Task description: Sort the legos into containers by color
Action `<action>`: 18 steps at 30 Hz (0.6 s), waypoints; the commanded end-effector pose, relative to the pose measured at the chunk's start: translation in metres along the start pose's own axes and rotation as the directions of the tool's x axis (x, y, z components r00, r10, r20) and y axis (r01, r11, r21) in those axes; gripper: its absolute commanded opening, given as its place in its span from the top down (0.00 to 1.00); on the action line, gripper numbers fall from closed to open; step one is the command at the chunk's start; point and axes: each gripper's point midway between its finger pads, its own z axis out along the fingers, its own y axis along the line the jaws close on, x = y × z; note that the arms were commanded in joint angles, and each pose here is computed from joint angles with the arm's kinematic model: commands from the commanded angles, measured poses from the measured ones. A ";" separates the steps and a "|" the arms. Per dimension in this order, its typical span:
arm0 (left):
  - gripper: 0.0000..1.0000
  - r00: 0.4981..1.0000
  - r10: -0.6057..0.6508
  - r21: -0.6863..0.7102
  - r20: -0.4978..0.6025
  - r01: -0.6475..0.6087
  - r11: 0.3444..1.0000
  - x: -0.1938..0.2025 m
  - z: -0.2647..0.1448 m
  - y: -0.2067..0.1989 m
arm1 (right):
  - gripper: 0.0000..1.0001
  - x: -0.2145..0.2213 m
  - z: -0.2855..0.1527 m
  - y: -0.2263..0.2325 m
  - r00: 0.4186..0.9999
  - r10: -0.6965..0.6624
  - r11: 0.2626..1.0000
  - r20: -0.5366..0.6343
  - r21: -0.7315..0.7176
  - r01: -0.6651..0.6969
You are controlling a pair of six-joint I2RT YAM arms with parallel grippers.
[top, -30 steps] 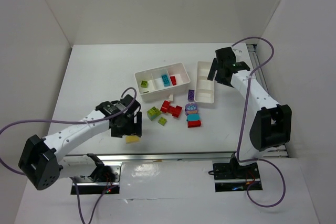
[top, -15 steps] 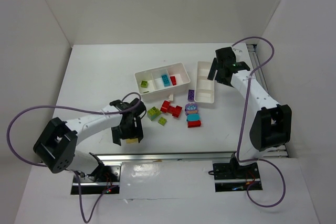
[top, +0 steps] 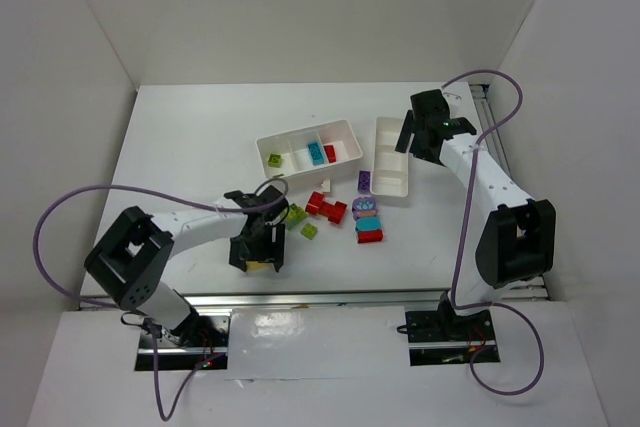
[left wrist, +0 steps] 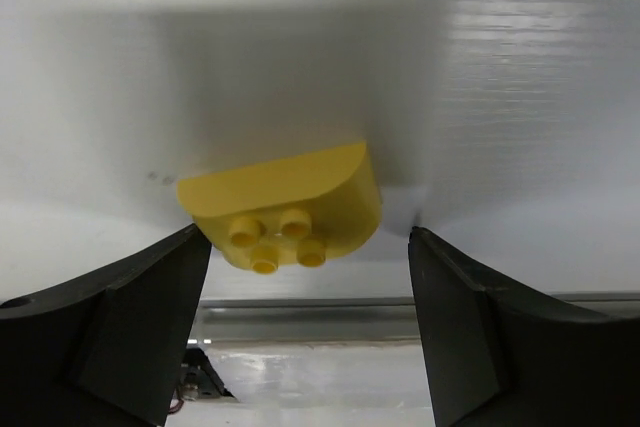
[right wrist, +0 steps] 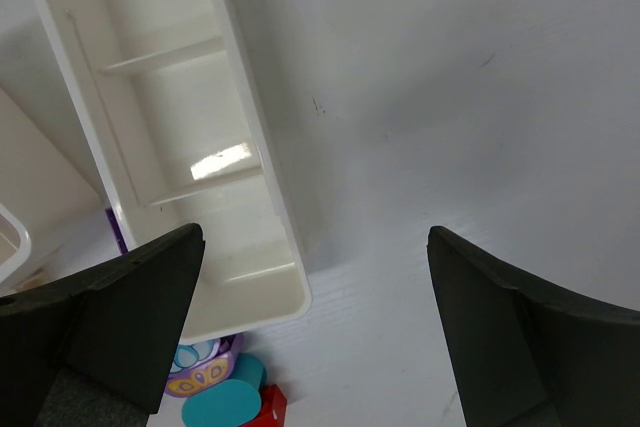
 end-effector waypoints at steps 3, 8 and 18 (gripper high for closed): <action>0.12 0.981 0.187 0.101 0.045 -0.190 0.976 -0.016 -0.001 -0.044 | 0.00 -0.010 -0.010 0.007 0.999 0.019 1.000 0.046 -0.021 -0.018; 0.12 0.954 0.266 0.123 0.139 -0.284 0.951 -0.031 -0.015 -0.067 | 0.00 -0.010 -0.015 0.002 0.998 0.020 1.000 0.053 -0.013 -0.020; 0.12 0.925 0.165 0.163 0.342 -0.231 0.959 -0.040 -0.115 -0.049 | 0.01 0.011 -0.076 0.045 0.975 -0.167 0.904 0.144 -0.373 0.209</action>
